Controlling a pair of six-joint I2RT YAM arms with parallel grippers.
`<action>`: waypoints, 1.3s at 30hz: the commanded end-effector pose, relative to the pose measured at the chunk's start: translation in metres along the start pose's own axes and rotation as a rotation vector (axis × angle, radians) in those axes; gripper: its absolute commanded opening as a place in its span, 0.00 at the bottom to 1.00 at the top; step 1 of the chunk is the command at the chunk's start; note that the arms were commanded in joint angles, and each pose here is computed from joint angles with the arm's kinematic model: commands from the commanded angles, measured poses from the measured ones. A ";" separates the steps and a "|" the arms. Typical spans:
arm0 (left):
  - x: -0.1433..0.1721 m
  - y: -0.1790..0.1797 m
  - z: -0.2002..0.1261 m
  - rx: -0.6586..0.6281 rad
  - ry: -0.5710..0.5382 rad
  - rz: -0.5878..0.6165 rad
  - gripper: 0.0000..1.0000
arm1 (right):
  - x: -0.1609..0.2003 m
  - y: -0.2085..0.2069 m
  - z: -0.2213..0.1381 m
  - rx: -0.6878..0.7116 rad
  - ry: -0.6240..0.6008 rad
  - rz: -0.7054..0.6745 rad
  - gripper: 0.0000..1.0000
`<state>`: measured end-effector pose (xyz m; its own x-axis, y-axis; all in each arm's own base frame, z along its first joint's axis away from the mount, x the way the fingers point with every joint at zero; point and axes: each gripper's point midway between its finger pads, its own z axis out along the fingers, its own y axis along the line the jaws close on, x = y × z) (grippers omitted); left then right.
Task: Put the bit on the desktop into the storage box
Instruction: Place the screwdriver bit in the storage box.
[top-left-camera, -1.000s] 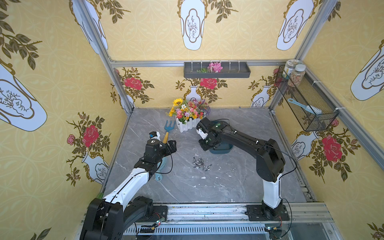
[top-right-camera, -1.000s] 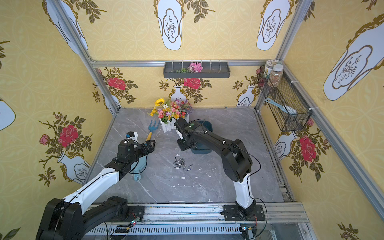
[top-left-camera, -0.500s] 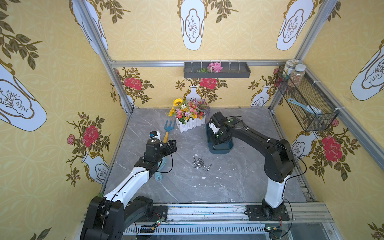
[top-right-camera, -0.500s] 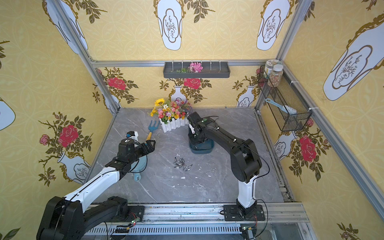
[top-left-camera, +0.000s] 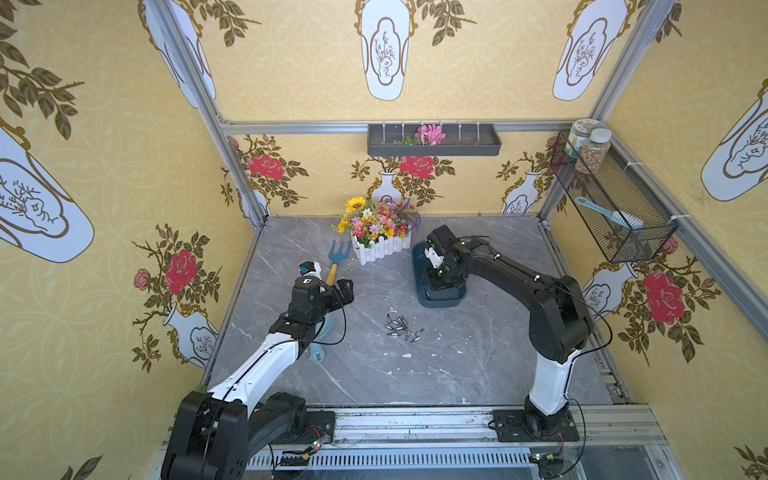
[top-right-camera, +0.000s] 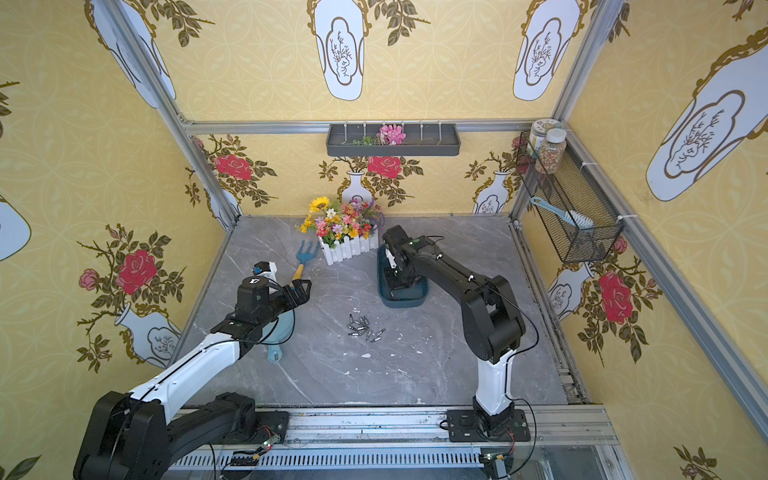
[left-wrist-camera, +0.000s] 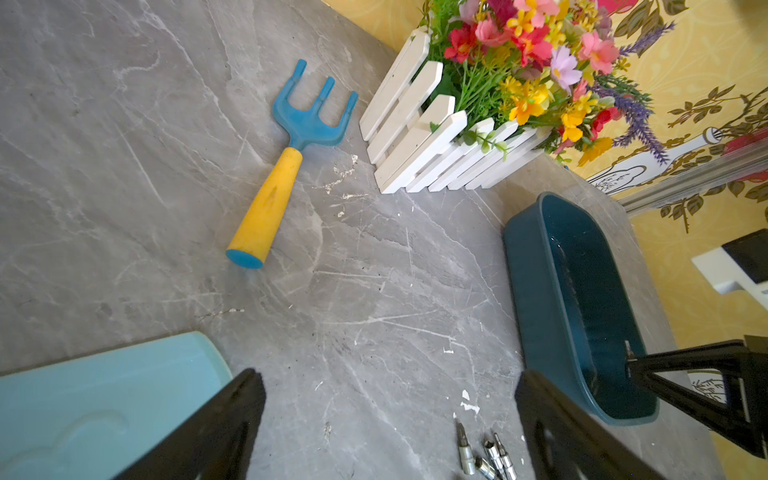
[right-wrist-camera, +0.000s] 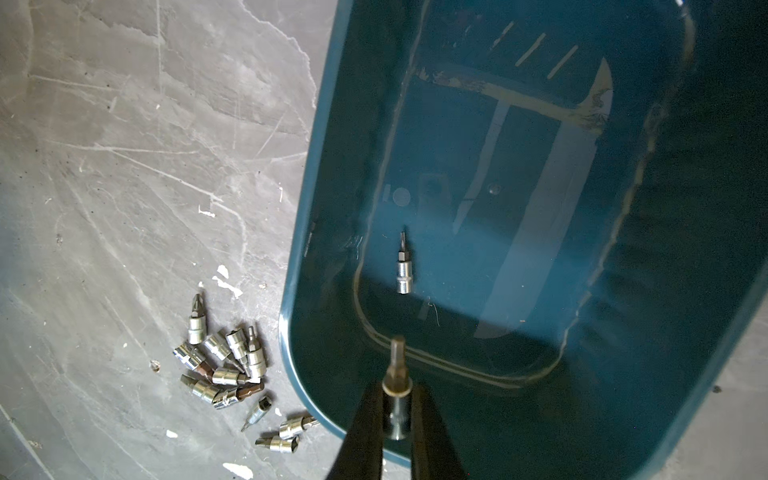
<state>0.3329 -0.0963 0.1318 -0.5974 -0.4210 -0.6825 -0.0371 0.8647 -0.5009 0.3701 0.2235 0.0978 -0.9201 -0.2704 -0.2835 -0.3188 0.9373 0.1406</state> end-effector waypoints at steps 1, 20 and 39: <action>0.000 -0.002 0.000 0.012 0.001 0.007 1.00 | -0.002 0.001 0.003 -0.005 -0.004 0.014 0.16; 0.005 0.000 0.001 0.009 0.011 0.003 1.00 | 0.008 -0.006 0.037 0.010 0.054 0.033 0.17; 0.005 -0.003 0.001 0.028 0.013 0.012 1.00 | 0.013 -0.013 0.060 0.013 0.083 0.052 0.22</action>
<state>0.3292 -0.0986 0.1279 -0.6107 -0.4167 -0.6734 -0.0283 0.8613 -0.5073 0.3735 0.2204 0.0359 -0.9503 -0.2476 -0.1887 -0.2752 0.9515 0.1376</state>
